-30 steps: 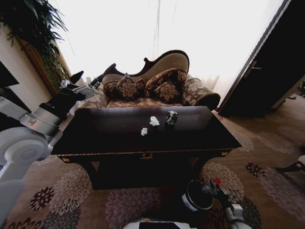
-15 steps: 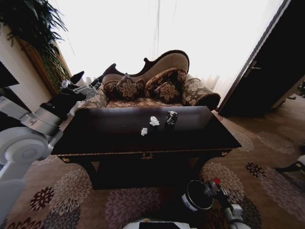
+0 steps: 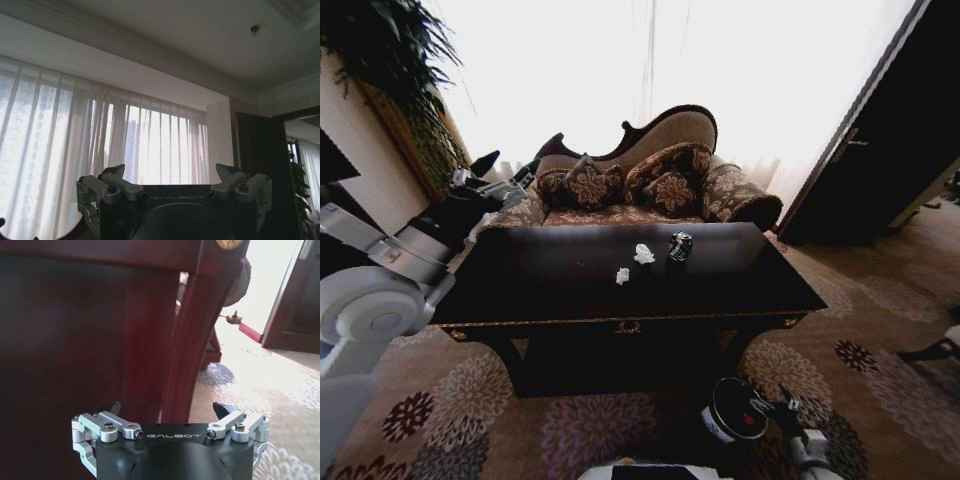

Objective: Move to the front of the table and place the trash on the table into the trash bin.

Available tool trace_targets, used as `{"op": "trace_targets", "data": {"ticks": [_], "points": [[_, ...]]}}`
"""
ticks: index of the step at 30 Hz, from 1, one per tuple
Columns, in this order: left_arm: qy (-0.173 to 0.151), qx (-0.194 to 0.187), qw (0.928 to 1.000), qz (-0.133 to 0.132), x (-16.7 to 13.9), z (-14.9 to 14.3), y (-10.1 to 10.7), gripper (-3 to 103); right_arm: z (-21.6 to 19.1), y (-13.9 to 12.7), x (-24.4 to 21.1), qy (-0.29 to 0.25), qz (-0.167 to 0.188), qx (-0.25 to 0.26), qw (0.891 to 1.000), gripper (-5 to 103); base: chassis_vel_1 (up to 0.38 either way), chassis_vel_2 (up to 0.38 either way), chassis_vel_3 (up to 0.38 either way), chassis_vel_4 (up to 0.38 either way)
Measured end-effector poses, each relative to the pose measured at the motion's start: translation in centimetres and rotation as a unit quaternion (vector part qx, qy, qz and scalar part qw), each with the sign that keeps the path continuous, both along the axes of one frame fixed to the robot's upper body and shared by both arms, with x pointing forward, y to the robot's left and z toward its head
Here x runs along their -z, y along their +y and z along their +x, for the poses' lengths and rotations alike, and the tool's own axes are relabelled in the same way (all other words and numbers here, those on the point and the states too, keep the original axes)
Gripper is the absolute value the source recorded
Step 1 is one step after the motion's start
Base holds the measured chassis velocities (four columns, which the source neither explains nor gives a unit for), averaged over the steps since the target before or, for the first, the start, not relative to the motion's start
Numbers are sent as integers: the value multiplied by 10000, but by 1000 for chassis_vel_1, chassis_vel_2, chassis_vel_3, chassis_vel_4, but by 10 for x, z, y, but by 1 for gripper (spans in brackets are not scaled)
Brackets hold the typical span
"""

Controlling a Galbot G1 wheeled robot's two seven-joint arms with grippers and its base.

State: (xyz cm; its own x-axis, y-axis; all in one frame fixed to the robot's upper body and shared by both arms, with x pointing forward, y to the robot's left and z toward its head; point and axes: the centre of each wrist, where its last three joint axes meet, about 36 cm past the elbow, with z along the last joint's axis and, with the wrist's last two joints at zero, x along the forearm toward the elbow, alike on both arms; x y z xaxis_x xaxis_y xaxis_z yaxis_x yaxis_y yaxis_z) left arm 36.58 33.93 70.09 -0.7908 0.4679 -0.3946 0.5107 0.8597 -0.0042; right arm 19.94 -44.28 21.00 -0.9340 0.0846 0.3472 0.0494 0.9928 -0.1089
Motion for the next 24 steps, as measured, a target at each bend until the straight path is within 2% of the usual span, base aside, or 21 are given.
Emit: {"op": "trace_targets", "data": {"ticks": [2, 6, 8, 11, 13, 16, 18, 20, 22, 23, 24], "points": [[-7, -17, 10000, -8, 0, 0, 1, 100, -3, 0, -3, -18, 5, -51, 10000, 100, 0, 0, 0, 0], [81, -380, 9991, -149, -1, 6, 11, 100, -25, 2, -32, -46, -185, -504, 9985, 100, 0, 0, 0, 0], [100, -425, 9989, -167, 0, 7, 12, 100, -27, 3, -36, -61, -221, -580, 9981, 100, 0, 0, 0, 0], [166, -512, 9983, -237, 4, 10, 14, 100, -34, 9, -64, -270, -361, -1133, 9925, 100, 0, 0, 0, 0], [169, -512, 9983, -239, 4, 11, 14, 100, -34, 9, -64, -279, -363, -1152, 9923, 100, 0, 0, 0, 0], [223, -587, 9977, -247, 8, 15, 15, 100, -38, 9, -89, -598, -381, -1827, 9806, 100, 0, 0, 0, 0], [239, -627, 9975, -240, 8, 16, 16, 100, -39, 8, -95, -699, -342, -1972, 9773, 100, 0, 0, 0, 0], [253, -738, 9967, -207, 9, 16, 20, 100, -34, 9, -108, -1068, -115, -2310, 9670, 100, 0, 0, 0, 0], [272, -801, 9962, -200, 11, 16, 23, 100, -30, 9, -119, -1505, 169, -2680, 9514, 100, 0, 0, 0, 0], [272, -801, 9962, -200, 11, 16, 23, 100, -30, 9, -119, -1505, 169, -2680, 9514, 100, 0, 0, 0, 0], [283, -808, 9961, -206, 12, 16, 23, 100, -29, 9, -123, -1682, 276, -2860, 9430, 100, 0, 0, 0, 0]]}}
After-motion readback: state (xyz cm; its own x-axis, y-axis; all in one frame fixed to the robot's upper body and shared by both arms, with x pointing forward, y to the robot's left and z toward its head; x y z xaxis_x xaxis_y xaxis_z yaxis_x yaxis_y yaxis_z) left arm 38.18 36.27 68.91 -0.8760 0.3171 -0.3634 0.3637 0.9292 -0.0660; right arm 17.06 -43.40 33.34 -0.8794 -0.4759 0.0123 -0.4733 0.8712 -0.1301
